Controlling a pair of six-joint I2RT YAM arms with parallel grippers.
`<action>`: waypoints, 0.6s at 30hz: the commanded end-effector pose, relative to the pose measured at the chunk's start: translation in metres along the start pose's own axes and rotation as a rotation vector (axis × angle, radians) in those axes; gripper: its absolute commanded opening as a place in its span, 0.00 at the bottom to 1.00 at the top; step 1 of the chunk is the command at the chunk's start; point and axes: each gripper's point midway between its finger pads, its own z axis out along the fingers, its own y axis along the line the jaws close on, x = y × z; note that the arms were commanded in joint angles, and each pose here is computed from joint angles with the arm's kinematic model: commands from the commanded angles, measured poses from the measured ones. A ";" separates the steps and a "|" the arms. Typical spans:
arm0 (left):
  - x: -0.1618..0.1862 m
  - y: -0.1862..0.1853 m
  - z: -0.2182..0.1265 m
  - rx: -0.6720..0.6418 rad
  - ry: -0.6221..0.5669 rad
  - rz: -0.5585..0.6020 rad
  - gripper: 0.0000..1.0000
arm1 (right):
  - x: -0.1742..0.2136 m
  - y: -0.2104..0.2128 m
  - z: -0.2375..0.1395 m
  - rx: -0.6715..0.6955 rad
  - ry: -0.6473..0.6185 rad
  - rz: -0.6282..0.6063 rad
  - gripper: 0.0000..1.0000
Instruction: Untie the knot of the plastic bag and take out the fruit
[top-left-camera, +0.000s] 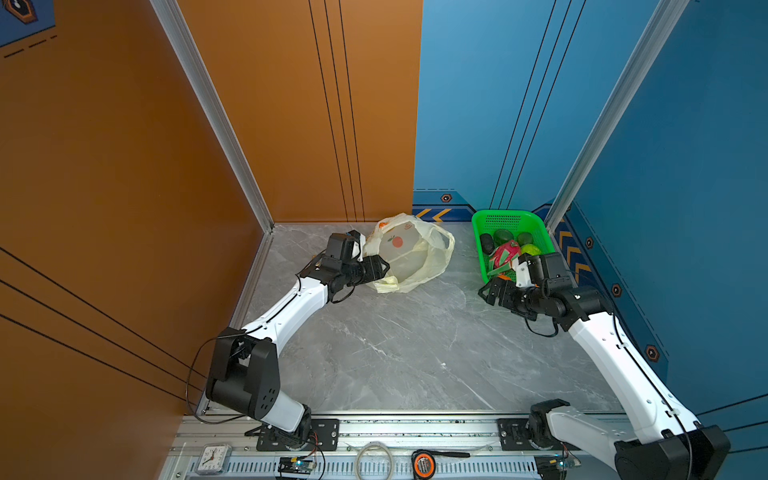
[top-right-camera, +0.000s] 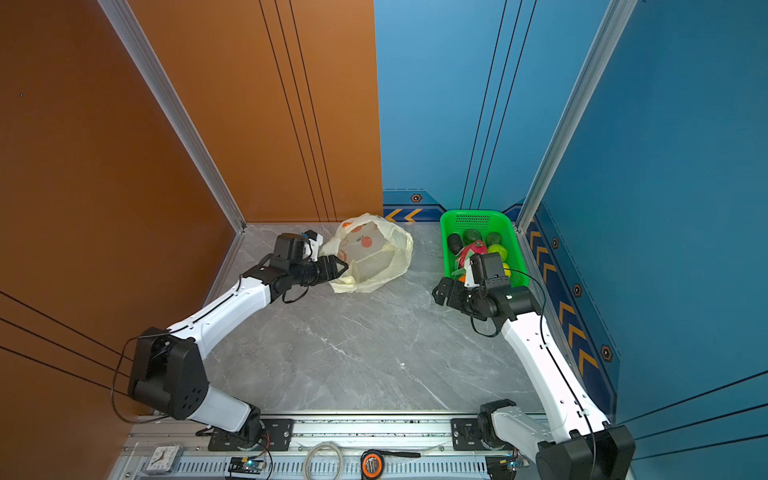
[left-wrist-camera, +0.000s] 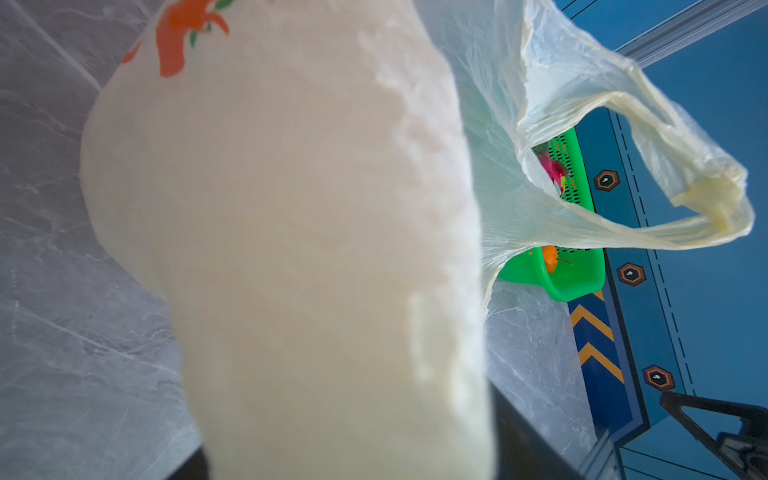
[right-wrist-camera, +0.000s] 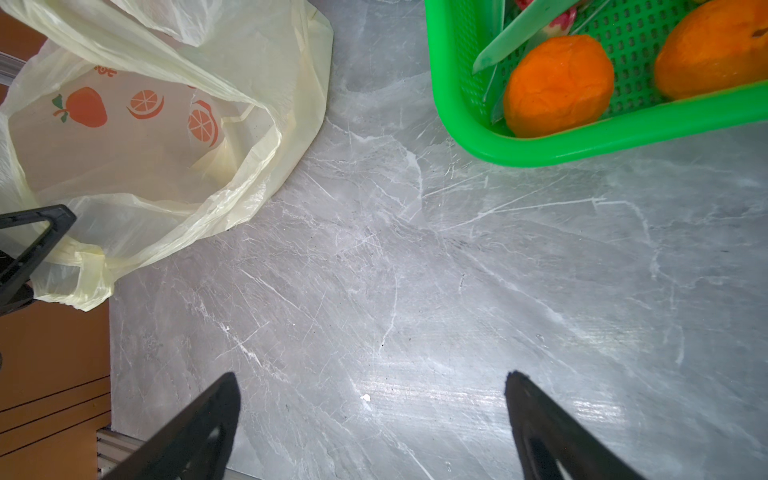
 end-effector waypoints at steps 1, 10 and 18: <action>-0.008 -0.011 -0.027 0.011 -0.053 0.022 0.91 | 0.005 -0.009 0.003 0.041 0.016 -0.012 0.99; 0.018 0.011 -0.078 -0.125 -0.139 0.096 0.98 | -0.007 -0.011 0.012 0.052 -0.023 -0.082 1.00; 0.047 0.058 -0.118 -0.277 -0.225 0.214 0.98 | -0.033 -0.025 0.025 0.120 -0.171 -0.211 1.00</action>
